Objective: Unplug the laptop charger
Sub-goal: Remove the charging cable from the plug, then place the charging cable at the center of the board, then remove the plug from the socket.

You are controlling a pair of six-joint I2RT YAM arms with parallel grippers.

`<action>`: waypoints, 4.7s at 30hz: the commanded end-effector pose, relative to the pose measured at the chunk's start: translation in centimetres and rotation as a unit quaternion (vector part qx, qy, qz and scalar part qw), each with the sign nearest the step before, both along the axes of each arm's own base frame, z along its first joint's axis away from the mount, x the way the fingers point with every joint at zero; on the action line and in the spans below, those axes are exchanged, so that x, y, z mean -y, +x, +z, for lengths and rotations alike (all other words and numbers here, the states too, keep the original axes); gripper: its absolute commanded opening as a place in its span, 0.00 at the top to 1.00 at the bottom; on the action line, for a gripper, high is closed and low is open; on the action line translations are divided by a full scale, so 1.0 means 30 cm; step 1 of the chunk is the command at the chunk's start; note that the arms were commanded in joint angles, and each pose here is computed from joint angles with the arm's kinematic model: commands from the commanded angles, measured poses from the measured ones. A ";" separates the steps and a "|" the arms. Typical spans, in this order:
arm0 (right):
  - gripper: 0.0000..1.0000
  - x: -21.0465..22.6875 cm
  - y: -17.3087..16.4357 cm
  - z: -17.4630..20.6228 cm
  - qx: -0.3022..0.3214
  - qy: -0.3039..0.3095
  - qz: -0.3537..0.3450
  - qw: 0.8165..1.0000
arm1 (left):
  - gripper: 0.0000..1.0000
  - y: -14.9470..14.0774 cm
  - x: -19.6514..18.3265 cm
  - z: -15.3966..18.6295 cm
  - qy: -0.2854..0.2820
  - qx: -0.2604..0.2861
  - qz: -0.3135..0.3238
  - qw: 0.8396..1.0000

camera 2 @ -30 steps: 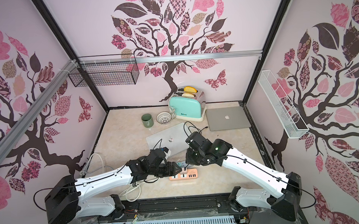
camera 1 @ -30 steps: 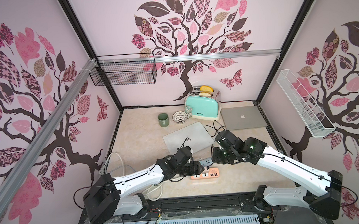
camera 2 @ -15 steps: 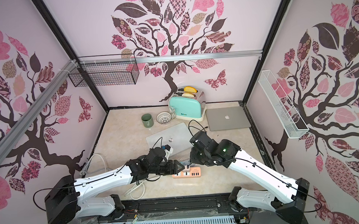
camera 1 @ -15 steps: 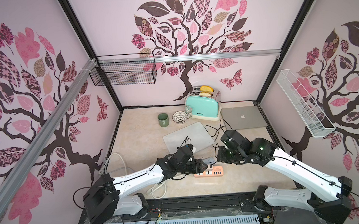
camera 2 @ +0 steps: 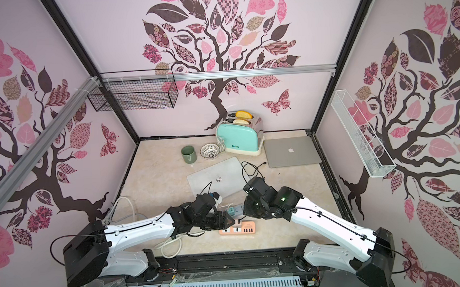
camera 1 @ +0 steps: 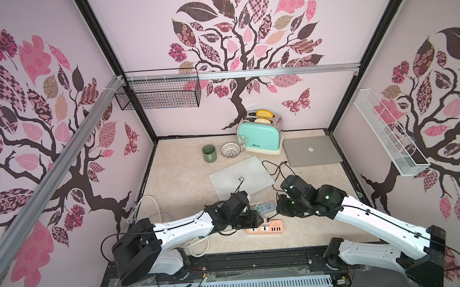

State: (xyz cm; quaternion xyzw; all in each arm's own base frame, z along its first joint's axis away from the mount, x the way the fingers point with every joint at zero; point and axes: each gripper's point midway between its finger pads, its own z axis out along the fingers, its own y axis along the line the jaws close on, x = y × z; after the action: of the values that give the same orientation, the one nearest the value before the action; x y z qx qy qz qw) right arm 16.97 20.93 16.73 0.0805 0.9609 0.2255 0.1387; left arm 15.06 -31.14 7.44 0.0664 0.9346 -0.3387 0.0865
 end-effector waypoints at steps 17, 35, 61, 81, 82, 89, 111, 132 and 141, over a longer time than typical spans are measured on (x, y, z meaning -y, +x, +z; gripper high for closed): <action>1.00 -0.131 0.082 0.156 0.055 0.105 0.011 0.993 | 0.29 -0.125 -0.212 -0.279 0.197 -0.056 -0.005 0.979; 1.00 0.171 0.097 0.149 0.073 -0.034 -0.077 0.994 | 0.29 -0.129 -0.189 -0.229 0.178 -0.045 -0.019 0.983; 0.50 0.262 0.085 -0.086 -0.023 -0.002 -0.083 0.996 | 0.12 -0.084 -0.091 0.046 0.071 0.047 -0.064 0.994; 0.21 0.008 -0.081 -0.011 -0.005 0.039 -0.017 0.999 | 0.14 -0.117 -0.267 -0.041 0.068 0.000 -0.038 0.997; 0.21 -0.019 -0.081 -0.031 -0.006 0.030 -0.014 0.999 | 0.14 -0.116 -0.263 -0.051 0.066 -0.002 -0.038 0.997; 0.22 -0.179 -0.085 -0.154 -0.015 -0.001 0.014 1.000 | 0.19 -0.129 -0.242 -0.087 0.054 -0.024 -0.038 0.998; 0.27 -0.171 -0.142 -0.301 -0.055 -0.121 0.018 0.991 | 0.24 -0.121 -0.209 -0.074 0.028 -0.016 -0.046 0.998; 0.63 -0.204 -0.129 -0.282 -0.040 -0.139 0.046 0.988 | 0.30 -0.121 -0.231 -0.166 0.077 -0.038 -0.041 0.995; 0.68 -0.236 -0.119 -0.245 -0.021 -0.115 0.050 0.992 | 0.32 -0.149 -0.238 -0.197 0.130 -0.012 -0.082 0.988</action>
State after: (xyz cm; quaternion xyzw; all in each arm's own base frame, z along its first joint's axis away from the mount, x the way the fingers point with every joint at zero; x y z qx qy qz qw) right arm 12.76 26.73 7.41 0.0290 0.9913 0.0895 0.0921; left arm 11.29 -25.16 3.48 0.1285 0.9549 -0.2641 0.0445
